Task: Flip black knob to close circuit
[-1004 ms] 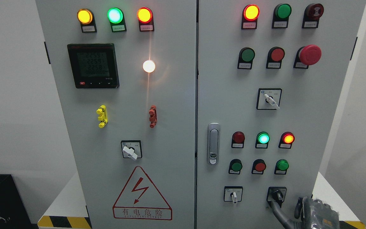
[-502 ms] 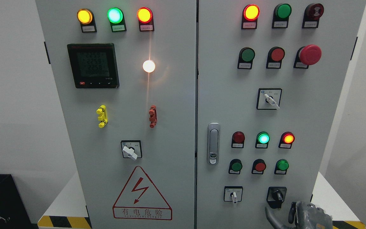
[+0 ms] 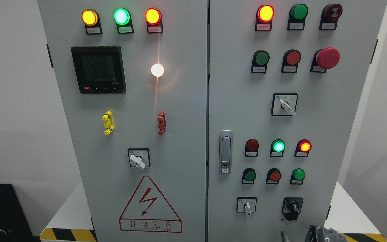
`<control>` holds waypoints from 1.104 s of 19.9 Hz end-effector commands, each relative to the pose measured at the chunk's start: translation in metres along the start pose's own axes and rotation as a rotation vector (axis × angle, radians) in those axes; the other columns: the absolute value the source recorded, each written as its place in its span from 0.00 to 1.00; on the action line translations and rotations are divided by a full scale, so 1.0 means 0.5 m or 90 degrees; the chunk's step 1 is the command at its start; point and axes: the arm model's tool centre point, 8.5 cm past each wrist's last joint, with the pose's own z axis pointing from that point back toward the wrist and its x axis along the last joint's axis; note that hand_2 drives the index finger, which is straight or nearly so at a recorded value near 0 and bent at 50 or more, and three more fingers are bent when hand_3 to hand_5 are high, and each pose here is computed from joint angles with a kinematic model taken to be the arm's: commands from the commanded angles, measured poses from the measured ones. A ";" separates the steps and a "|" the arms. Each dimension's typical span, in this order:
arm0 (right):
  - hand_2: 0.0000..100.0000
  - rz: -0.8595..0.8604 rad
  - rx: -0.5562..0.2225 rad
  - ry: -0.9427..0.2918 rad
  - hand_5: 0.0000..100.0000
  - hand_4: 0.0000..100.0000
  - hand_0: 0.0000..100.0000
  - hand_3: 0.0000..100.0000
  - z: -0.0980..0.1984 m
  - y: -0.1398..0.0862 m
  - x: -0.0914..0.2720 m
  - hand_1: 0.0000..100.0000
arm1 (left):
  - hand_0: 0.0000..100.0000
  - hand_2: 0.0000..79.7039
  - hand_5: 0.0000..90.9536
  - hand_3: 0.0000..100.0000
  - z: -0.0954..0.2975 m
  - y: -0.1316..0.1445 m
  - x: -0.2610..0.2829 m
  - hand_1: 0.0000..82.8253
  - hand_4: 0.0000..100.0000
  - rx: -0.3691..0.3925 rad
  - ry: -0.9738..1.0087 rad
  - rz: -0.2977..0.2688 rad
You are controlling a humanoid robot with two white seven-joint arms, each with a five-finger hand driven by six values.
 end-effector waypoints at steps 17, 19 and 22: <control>0.14 -0.720 0.081 -0.046 0.22 0.26 0.00 0.30 0.149 -0.002 -0.016 0.05 | 0.12 0.00 0.00 0.00 0.000 -0.003 -0.012 0.67 0.00 -0.002 -0.001 0.002; 0.09 -0.728 0.098 -0.062 0.13 0.20 0.00 0.25 0.156 0.002 -0.014 0.03 | 0.12 0.00 0.00 0.00 0.000 -0.003 -0.012 0.67 0.00 -0.002 -0.001 0.002; 0.05 -0.728 0.106 -0.065 0.03 0.12 0.00 0.17 0.161 0.005 -0.014 0.01 | 0.12 0.00 0.00 0.00 0.000 -0.001 -0.012 0.67 0.00 -0.001 -0.001 0.002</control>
